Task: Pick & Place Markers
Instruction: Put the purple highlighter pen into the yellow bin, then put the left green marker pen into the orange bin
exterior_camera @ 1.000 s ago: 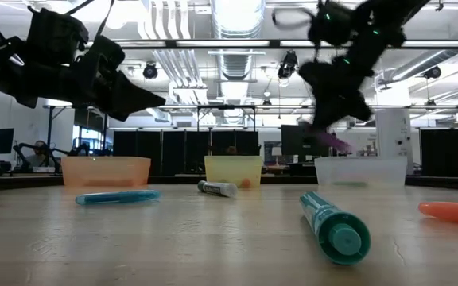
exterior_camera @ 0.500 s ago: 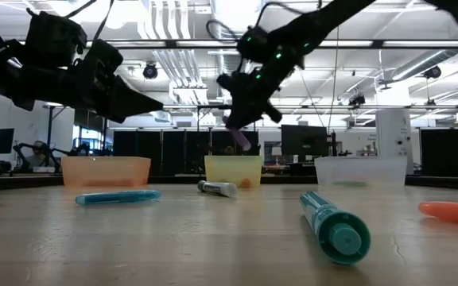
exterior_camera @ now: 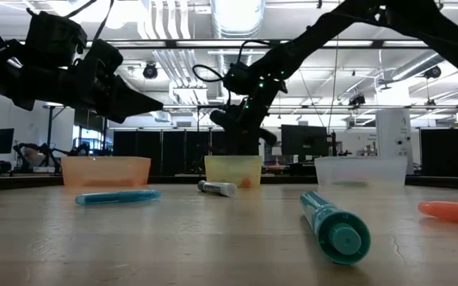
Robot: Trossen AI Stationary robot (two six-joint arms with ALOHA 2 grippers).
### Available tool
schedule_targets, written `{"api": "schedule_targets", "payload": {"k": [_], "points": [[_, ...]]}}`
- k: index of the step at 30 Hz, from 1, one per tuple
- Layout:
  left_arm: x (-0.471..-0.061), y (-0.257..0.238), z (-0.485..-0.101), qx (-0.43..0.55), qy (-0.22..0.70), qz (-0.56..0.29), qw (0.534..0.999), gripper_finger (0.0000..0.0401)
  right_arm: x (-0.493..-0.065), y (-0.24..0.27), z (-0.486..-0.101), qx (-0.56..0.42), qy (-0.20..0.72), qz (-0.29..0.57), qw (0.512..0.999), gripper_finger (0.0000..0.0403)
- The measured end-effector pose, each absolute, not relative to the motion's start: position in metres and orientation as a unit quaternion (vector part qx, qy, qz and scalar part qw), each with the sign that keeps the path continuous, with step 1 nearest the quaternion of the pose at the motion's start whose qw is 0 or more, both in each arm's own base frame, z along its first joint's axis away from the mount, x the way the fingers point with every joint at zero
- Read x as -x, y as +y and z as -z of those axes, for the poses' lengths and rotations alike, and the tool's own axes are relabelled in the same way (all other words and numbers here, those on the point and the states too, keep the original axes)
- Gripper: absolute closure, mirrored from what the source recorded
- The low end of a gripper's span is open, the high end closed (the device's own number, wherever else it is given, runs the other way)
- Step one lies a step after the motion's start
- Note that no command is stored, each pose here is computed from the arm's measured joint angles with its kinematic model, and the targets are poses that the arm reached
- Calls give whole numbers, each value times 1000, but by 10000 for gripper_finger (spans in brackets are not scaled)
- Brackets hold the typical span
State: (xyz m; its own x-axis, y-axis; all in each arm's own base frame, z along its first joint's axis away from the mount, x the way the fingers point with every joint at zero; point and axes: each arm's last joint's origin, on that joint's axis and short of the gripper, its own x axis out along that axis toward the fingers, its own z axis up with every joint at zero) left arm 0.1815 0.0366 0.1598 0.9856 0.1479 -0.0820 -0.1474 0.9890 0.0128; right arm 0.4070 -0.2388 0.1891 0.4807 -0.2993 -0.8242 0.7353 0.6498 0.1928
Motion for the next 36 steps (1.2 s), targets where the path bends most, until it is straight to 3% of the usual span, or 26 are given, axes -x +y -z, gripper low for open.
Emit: {"api": "schedule_targets", "payload": {"k": [5, 10, 18, 23, 30, 36], "points": [[-182, 37, -160, -2, 41, -74, 996, 401, -401, -229, -205, -245, 426, 292, 820, 266], [-182, 37, -160, 5, 40, -75, 996, 401, -397, -187, -219, -166, 452, 261, 837, 296], [-182, 37, -159, 26, 46, -75, 996, 401, -372, -105, -222, -75, 310, 187, 929, 364], [-182, 37, -158, 38, 46, -76, 995, 401, -340, -56, -220, -53, 258, 148, 953, 385], [-181, 35, -160, 61, 42, -51, 996, 401, -301, -6, -206, -61, 261, 180, 946, 386], [-178, 33, -164, 61, 37, -32, 997, 401, -283, 27, -189, -75, 255, 194, 944, 361]]}}
